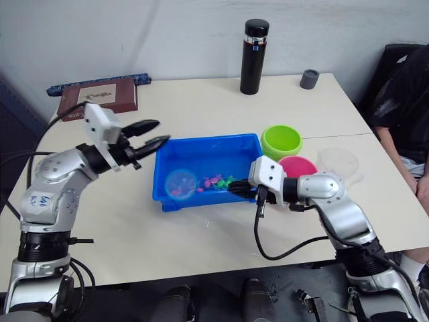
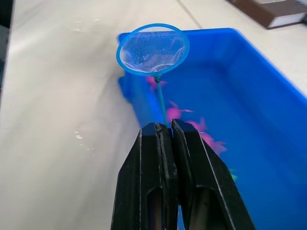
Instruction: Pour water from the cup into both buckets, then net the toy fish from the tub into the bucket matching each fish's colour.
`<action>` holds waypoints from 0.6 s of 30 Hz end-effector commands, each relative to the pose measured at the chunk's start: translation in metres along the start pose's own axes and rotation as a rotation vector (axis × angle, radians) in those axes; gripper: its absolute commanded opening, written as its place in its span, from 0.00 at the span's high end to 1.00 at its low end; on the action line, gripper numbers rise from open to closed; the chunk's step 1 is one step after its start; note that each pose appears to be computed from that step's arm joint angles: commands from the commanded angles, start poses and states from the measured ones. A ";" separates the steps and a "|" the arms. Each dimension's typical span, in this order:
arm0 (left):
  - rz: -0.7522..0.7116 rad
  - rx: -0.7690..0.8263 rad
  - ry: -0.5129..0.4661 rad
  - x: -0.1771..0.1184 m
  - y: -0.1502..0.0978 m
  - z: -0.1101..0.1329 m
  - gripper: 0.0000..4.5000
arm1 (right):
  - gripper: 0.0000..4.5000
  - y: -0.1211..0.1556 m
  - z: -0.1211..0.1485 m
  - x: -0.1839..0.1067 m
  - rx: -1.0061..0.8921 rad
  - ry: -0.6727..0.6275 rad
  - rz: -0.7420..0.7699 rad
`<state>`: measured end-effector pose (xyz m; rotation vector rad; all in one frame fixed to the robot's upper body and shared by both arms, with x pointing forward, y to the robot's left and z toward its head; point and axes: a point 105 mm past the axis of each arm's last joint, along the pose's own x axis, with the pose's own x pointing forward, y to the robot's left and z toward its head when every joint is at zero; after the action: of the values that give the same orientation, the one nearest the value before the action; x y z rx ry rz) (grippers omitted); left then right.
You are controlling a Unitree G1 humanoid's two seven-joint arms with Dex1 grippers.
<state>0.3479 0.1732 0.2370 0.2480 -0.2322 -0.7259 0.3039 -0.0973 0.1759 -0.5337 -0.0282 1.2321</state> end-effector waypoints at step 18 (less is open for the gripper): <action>0.058 -0.146 0.063 -0.013 -0.062 -0.052 0.48 | 1.00 -0.068 -0.025 -0.016 -0.205 0.116 -0.175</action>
<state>0.3209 0.1507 0.1563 0.1149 -0.0777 -0.6618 0.3610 -0.1334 0.1782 -0.7153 -0.0604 1.0576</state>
